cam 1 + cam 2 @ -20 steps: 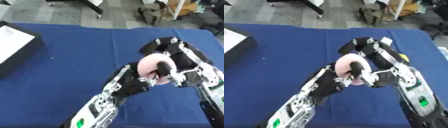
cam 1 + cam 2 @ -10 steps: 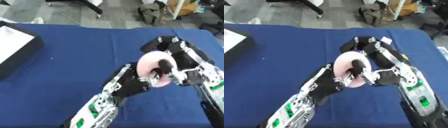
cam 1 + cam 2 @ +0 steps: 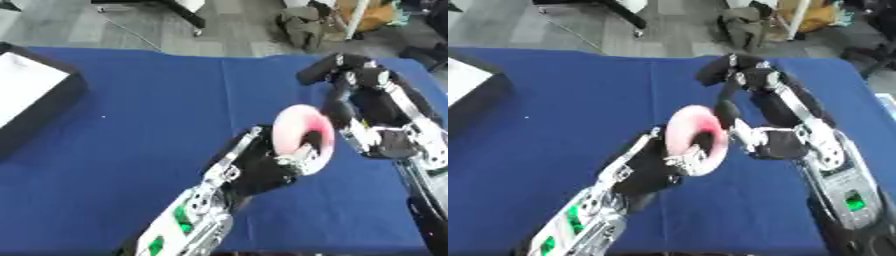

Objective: Pick up the objects with one hand, pass them to the other hand, and then place them into the box on the other side of the table.

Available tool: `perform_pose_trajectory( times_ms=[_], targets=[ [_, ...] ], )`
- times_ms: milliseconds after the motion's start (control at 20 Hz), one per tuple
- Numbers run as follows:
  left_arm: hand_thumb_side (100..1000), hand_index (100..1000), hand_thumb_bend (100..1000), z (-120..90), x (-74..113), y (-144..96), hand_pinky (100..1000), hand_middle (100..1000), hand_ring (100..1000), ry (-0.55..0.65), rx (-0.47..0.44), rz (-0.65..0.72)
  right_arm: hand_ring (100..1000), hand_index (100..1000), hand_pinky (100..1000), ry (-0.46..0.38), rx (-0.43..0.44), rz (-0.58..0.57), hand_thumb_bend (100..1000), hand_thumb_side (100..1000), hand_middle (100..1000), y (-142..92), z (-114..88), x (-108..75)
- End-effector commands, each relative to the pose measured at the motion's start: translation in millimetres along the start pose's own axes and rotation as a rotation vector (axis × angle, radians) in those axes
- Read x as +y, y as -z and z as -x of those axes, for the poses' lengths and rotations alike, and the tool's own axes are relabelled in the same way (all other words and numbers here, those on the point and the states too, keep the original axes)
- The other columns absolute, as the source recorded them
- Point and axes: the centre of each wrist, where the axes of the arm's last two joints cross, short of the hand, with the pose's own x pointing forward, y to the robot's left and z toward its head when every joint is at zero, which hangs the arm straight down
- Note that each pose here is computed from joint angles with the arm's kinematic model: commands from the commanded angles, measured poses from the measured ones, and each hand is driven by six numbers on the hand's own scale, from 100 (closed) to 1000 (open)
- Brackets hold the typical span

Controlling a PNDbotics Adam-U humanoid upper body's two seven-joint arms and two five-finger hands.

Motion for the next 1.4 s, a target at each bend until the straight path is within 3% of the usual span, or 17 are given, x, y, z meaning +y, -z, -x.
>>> perform_pose_trajectory(
  times_ms=[50,200,450,750,1050,1150,1250,1400],
  targets=[
    [193,302,100,-8,-0.3,-1,648,626,680,0.015,-0.036,0.021,781,763,763,-0.037,-0.025,-0.004,100,470,708,5,-6,-5.3],
    [195,302,100,-7,0.1,-1,649,625,681,0.016,-0.037,0.024,795,812,772,-0.050,-0.026,-0.029,100,528,728,5,-6,-4.3],
    [198,305,100,-5,2.0,-2,649,627,683,0.020,-0.033,0.019,802,845,777,-0.023,-0.019,-0.047,100,527,738,4,-6,-2.3],
    [202,318,100,-16,24.8,-9,652,637,690,0.094,-0.062,-0.060,785,832,768,-0.035,0.000,0.067,100,525,722,-4,-5,-12.6],
    [194,332,100,-68,72.6,-16,651,636,689,0.325,-0.187,-0.264,781,821,767,-0.111,0.037,0.208,100,524,714,-17,-6,-30.0],
    [184,333,100,-101,108.6,-31,649,622,681,0.553,-0.211,-0.423,781,820,767,-0.125,0.048,0.220,100,527,713,-18,-6,-28.2],
    [172,331,100,-136,143.5,-48,643,614,676,0.794,-0.175,-0.636,781,818,767,-0.126,0.058,0.218,100,530,712,-18,-5,-23.9],
    [157,334,100,-158,186.6,-55,633,609,671,0.974,-0.049,-0.917,782,815,767,-0.123,0.073,0.208,100,526,711,-19,-4,-19.3]
  ],
)
